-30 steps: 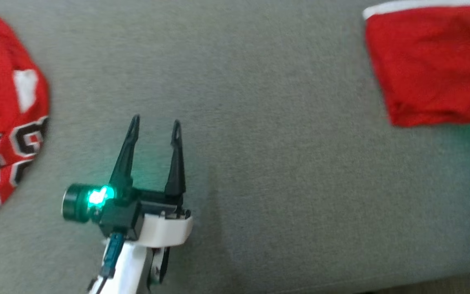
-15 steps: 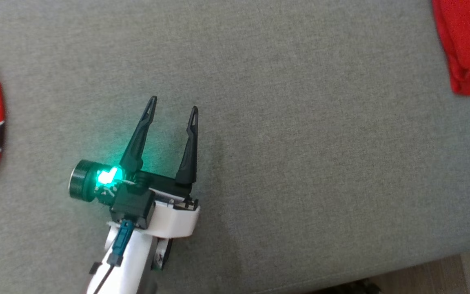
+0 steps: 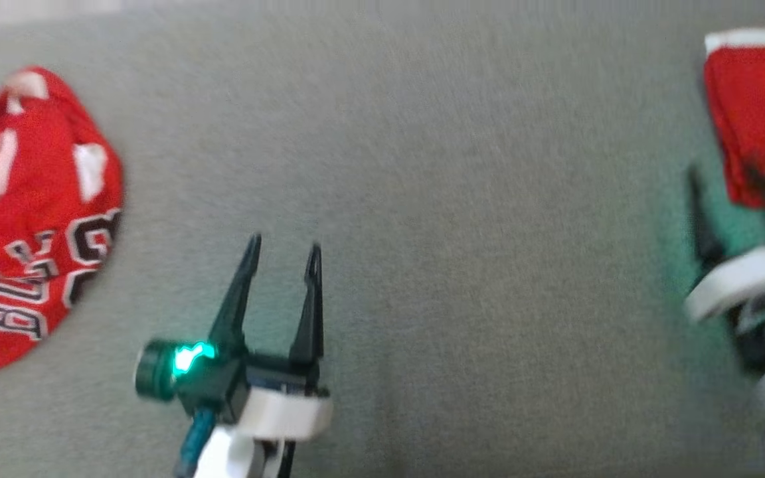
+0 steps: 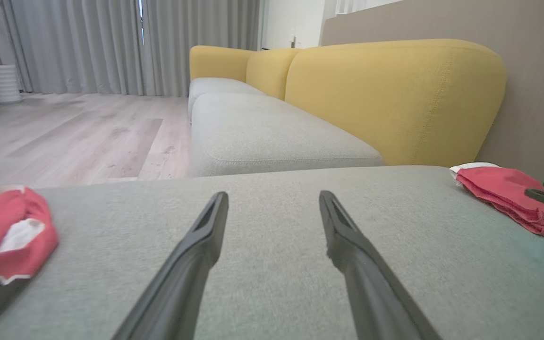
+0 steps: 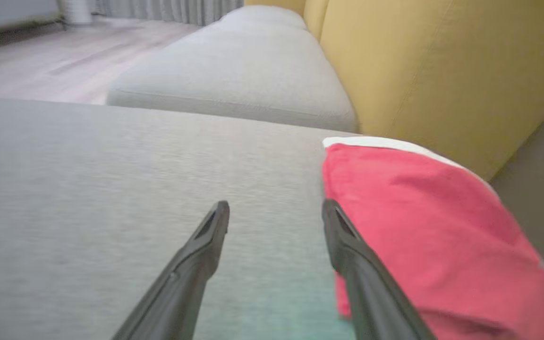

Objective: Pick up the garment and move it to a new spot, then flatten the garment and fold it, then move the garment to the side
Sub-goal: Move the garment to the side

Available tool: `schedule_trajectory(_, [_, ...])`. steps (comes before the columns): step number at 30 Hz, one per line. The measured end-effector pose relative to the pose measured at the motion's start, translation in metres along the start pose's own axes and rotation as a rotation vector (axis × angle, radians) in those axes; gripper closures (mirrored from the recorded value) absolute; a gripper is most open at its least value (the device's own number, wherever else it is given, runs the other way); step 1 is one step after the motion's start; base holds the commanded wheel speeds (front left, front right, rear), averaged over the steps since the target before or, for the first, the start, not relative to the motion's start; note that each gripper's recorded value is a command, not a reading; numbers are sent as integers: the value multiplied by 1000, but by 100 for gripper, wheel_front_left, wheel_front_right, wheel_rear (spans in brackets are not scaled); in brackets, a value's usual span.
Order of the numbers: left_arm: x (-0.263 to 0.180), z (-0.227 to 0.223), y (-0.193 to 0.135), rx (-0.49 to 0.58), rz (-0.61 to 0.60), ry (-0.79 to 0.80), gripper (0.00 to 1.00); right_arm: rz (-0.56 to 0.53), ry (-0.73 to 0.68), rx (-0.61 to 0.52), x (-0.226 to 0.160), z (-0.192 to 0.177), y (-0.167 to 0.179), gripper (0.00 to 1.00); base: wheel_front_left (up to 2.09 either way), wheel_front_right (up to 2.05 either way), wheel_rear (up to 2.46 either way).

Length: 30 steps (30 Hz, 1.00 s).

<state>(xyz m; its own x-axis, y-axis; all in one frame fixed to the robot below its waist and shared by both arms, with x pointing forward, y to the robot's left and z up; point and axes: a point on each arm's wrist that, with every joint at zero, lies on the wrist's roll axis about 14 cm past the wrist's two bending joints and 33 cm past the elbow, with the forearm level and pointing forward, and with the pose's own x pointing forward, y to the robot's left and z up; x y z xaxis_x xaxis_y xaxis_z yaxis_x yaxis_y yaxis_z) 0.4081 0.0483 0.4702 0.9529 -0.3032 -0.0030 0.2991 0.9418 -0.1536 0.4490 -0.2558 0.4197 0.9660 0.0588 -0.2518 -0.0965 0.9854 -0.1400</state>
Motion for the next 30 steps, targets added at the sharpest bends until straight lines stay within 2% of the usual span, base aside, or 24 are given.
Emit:
schedule_trajectory(5, [-35,14,10,22,73,-22,0,105,-68,105,-31,12,66,0,0,0,0])
schedule_trajectory(11, [-73,35,41,16,231,-79,0,160,-177,199,-67,39,106,0,0,0,0])
schedule_trajectory(15, [-92,51,55,30,295,-129,0,159,-240,230,-84,54,113,0,0,0,0])
schedule_trajectory(19, [-108,58,62,46,317,-155,0,122,-283,238,-98,62,107,0,0,0,0])
schedule_trajectory(30, [-121,53,60,75,303,-144,0,74,-261,233,-119,48,98,0,0,0,0])
